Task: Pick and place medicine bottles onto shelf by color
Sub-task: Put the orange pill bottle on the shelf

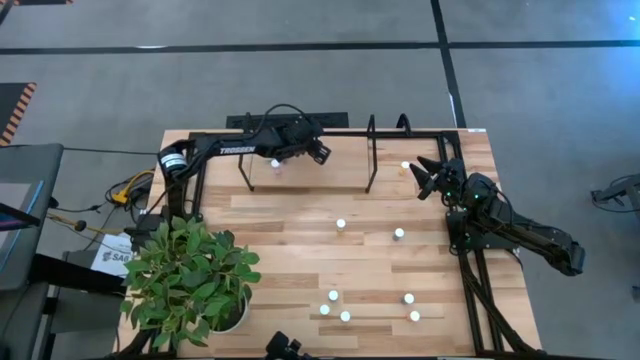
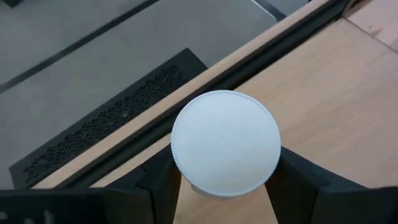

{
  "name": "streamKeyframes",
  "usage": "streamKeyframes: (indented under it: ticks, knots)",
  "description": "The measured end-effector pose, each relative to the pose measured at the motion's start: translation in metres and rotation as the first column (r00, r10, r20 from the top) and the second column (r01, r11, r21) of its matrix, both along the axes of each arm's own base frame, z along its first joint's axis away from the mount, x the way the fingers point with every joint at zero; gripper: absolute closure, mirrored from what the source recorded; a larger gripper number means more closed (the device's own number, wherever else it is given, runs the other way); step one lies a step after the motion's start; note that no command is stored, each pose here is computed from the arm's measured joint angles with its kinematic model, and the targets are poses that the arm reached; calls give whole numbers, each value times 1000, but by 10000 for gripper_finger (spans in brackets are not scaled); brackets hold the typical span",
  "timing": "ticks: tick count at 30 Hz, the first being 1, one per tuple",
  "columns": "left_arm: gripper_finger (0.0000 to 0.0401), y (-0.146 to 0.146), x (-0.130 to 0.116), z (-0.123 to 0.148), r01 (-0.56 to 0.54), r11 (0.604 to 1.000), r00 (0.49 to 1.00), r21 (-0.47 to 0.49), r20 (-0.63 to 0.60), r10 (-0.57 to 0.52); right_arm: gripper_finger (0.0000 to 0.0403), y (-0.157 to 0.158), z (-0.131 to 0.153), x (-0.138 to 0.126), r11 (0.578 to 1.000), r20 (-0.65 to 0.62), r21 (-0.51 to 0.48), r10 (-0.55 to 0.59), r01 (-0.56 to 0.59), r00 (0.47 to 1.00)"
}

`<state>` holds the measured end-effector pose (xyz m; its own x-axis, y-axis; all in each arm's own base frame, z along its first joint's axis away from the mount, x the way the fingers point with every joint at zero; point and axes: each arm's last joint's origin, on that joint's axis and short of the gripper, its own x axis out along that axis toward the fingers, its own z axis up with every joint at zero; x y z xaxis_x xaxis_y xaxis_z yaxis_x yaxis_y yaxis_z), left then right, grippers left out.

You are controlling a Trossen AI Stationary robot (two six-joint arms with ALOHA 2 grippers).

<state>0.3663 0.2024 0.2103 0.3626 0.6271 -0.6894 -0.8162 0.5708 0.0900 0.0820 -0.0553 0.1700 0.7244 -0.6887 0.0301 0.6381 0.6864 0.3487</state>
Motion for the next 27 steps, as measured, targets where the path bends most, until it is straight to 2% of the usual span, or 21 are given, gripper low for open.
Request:
streamKeyframes:
  ticks: [11,27]
  knots:
    - [210,1,0,-9,22,1000,999,-21,-48,-23,154,0,0,0,1000,0,0,1,-1,1000]
    - [209,9,-7,-10,24,998,998,-61,-54,-27,154,0,0,0,1000,0,0,0,0,1000]
